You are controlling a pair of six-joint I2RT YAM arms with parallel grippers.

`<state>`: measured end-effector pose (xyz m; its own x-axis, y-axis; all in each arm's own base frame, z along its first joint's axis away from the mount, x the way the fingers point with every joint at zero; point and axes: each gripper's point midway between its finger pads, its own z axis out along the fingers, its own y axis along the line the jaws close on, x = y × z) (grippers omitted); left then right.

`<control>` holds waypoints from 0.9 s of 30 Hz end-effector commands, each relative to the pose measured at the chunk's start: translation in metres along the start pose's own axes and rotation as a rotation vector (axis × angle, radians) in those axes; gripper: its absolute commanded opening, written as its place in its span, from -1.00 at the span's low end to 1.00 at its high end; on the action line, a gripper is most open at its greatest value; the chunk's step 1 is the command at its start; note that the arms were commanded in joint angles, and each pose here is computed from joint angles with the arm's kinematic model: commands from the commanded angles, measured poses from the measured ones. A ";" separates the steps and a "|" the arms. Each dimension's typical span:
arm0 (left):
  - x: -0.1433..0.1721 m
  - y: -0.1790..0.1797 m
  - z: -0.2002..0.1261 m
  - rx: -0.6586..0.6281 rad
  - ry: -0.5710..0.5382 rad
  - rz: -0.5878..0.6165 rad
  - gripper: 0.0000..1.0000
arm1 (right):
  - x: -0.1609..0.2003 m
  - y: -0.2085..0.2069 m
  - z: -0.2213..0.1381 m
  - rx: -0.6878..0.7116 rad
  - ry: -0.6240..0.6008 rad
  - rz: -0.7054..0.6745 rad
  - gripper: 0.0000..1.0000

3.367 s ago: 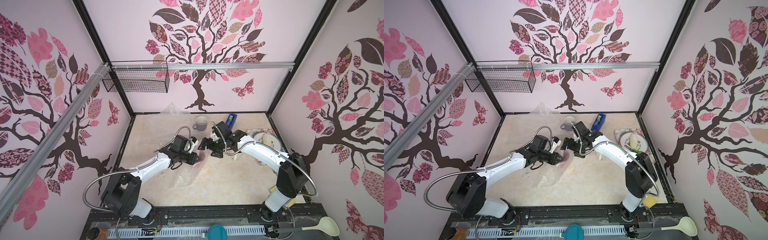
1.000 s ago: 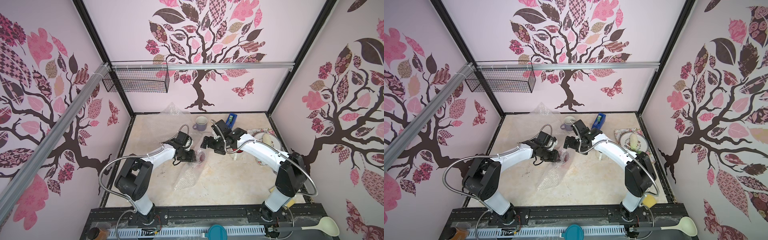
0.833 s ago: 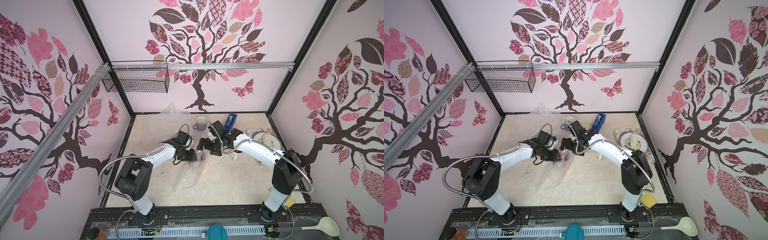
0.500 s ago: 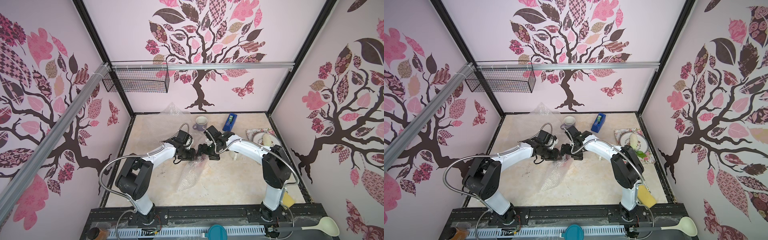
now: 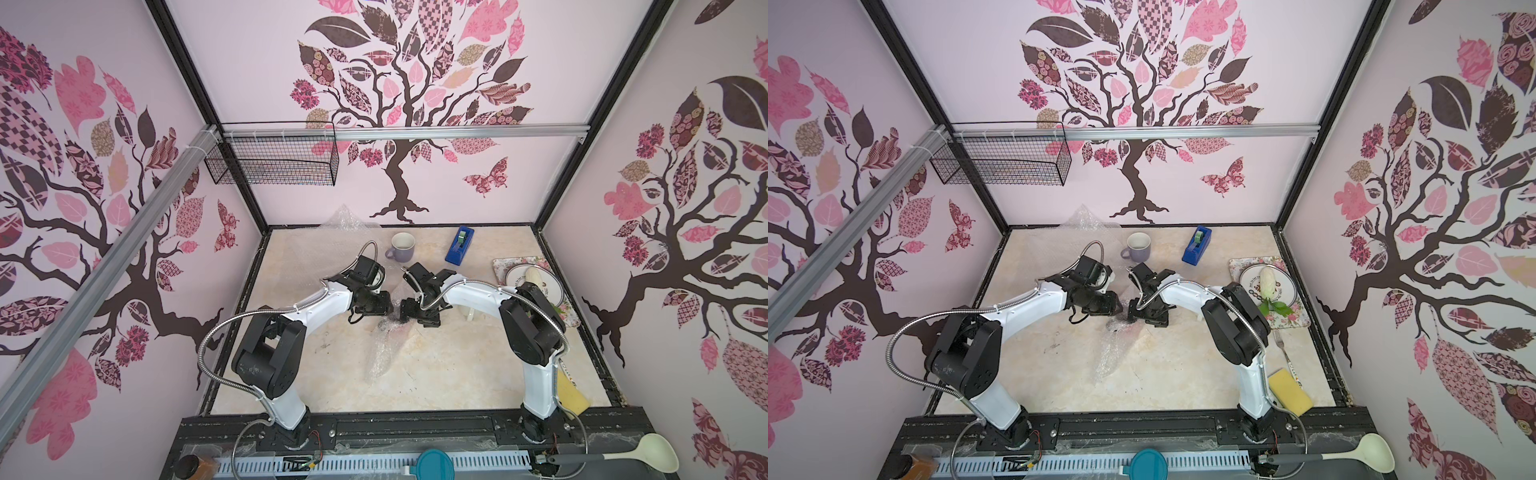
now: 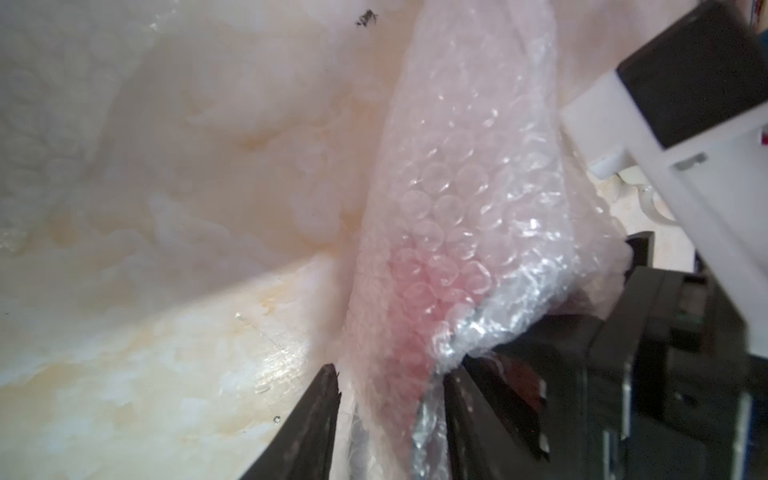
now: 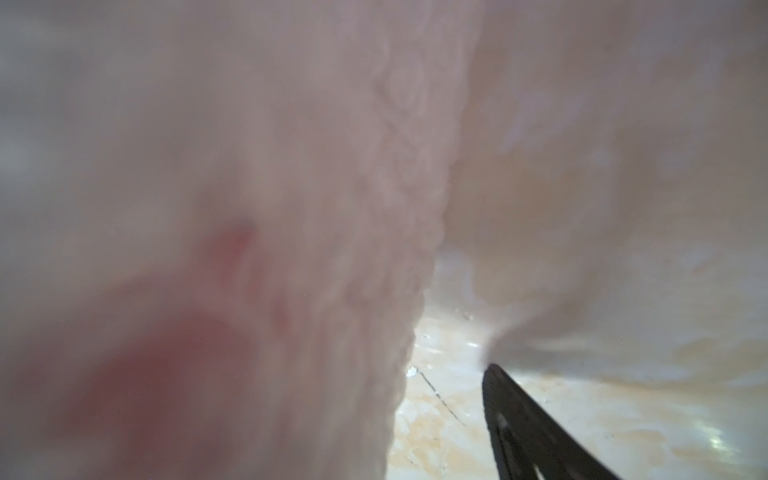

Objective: Wrap mugs in bubble wrap
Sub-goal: Wrap the mug in bubble wrap.

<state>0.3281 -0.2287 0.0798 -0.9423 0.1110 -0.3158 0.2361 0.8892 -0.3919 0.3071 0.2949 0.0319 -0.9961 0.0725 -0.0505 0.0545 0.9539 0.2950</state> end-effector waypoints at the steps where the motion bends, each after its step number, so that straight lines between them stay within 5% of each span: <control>1: -0.007 0.006 0.000 -0.009 -0.012 -0.014 -0.11 | 0.003 -0.011 0.006 0.063 0.009 0.007 0.67; 12: 0.004 -0.001 0.022 0.028 0.065 0.035 -0.12 | -0.019 0.024 -0.083 -0.200 -0.061 0.010 0.86; 18: -0.004 -0.003 0.018 0.024 0.036 0.050 -0.14 | -0.064 -0.004 -0.143 -0.252 -0.220 0.016 0.93; 27: -0.007 -0.005 0.019 0.031 0.035 0.064 -0.17 | -0.158 -0.005 -0.088 -0.312 -0.187 -0.022 0.69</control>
<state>0.3294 -0.2387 0.0622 -0.9459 0.1598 -0.2824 0.2713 0.8667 -0.4185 0.4509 0.2339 0.1610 -0.9357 0.2149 -0.2799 0.0176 0.8205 0.5714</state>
